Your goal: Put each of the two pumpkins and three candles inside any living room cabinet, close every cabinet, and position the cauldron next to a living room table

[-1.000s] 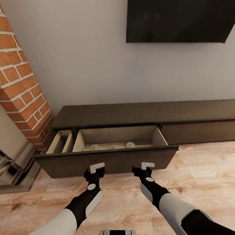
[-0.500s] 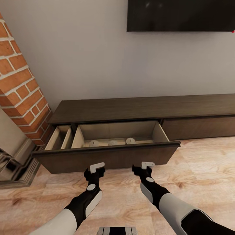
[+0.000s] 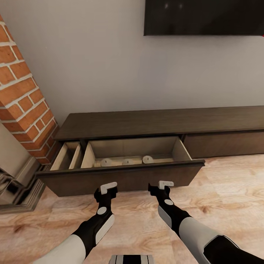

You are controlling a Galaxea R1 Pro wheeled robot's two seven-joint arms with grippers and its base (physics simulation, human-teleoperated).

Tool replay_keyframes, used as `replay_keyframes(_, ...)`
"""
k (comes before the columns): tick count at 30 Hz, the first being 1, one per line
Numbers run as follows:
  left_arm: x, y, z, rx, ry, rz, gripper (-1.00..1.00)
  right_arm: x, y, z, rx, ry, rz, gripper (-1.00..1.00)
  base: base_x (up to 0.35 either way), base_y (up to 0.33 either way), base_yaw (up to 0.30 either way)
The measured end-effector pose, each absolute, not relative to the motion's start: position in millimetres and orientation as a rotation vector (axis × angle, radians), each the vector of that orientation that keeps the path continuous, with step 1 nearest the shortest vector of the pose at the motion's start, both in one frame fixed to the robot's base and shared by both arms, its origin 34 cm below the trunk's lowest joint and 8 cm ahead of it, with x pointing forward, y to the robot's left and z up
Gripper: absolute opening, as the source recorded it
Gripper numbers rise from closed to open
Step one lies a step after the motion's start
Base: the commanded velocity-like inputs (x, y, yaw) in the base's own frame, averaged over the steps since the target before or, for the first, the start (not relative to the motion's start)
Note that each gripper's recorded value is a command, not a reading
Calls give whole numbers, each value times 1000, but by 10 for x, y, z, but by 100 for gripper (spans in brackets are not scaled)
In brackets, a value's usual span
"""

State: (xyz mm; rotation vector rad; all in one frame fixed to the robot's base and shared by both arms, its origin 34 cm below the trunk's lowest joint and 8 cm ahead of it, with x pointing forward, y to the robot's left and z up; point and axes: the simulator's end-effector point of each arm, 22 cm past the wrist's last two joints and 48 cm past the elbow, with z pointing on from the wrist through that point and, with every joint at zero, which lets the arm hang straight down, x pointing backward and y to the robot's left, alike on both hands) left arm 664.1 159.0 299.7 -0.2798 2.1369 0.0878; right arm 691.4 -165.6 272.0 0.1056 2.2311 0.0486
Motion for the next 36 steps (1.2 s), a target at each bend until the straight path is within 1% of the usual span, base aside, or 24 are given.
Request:
replay_keyframes(14,6639,1610,2990,-276,2138,91,100,6914,-1642,2722,102,2231,51,100,103,30,0)
replay_keyframes(36,6579,1609,2817,-276,2166,96,100,6847,-1648,2540,102,2259,48,100,8,3,0)
